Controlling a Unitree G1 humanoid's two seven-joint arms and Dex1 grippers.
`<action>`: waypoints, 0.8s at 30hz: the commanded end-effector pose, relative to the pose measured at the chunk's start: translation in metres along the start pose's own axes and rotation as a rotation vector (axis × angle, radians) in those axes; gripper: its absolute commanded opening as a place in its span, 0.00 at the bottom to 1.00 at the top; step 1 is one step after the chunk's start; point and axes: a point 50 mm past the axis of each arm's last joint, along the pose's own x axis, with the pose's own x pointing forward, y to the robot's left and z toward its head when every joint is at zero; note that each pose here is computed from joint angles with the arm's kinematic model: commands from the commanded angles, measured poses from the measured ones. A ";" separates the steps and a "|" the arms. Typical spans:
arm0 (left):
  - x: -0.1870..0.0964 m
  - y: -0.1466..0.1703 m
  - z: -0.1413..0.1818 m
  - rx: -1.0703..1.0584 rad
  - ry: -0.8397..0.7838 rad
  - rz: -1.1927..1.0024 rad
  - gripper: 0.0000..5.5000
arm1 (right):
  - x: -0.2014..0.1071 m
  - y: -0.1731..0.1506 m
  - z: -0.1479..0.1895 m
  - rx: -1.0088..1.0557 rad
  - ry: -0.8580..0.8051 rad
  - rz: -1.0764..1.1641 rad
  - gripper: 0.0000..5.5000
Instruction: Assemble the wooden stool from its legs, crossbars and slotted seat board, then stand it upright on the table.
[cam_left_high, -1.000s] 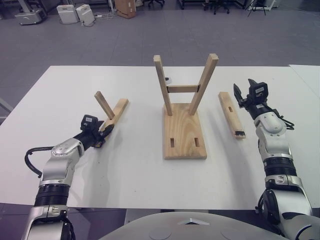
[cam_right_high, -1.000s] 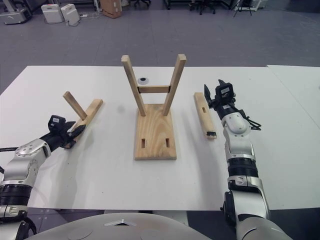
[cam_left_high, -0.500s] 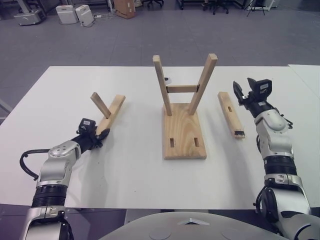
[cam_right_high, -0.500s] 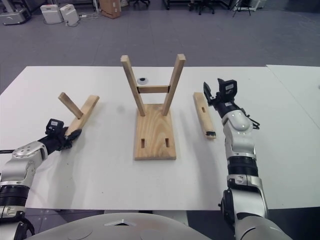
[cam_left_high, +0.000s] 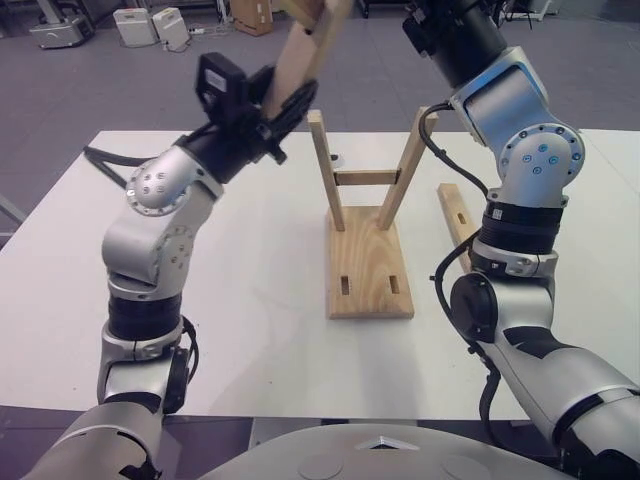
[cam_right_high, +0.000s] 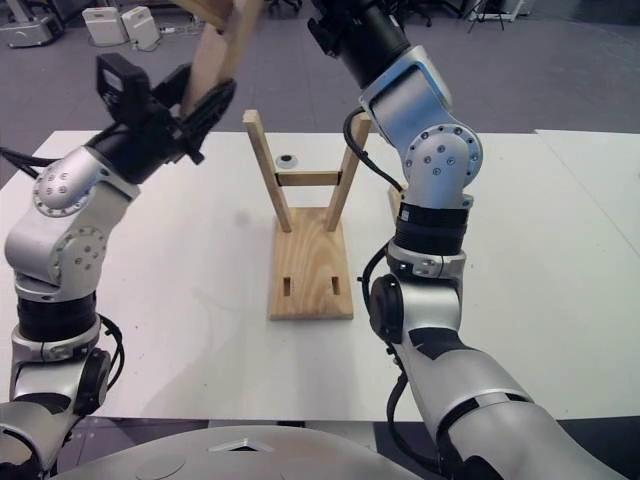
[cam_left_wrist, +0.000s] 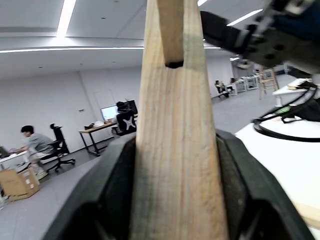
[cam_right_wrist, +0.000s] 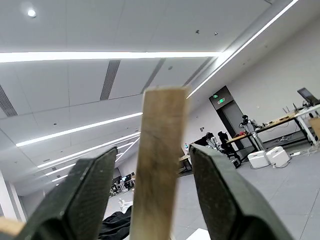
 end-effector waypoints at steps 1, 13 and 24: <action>0.003 -0.004 0.002 0.063 0.030 -0.028 0.37 | 0.004 0.004 0.006 0.041 0.006 -0.021 0.45; -0.011 -0.042 -0.022 -0.024 0.075 -0.247 0.46 | -0.089 -0.014 -0.007 0.252 0.101 -0.219 0.19; -0.061 -0.063 -0.086 -0.085 0.381 0.004 0.73 | -0.253 -0.035 -0.040 -0.055 0.077 -0.914 0.18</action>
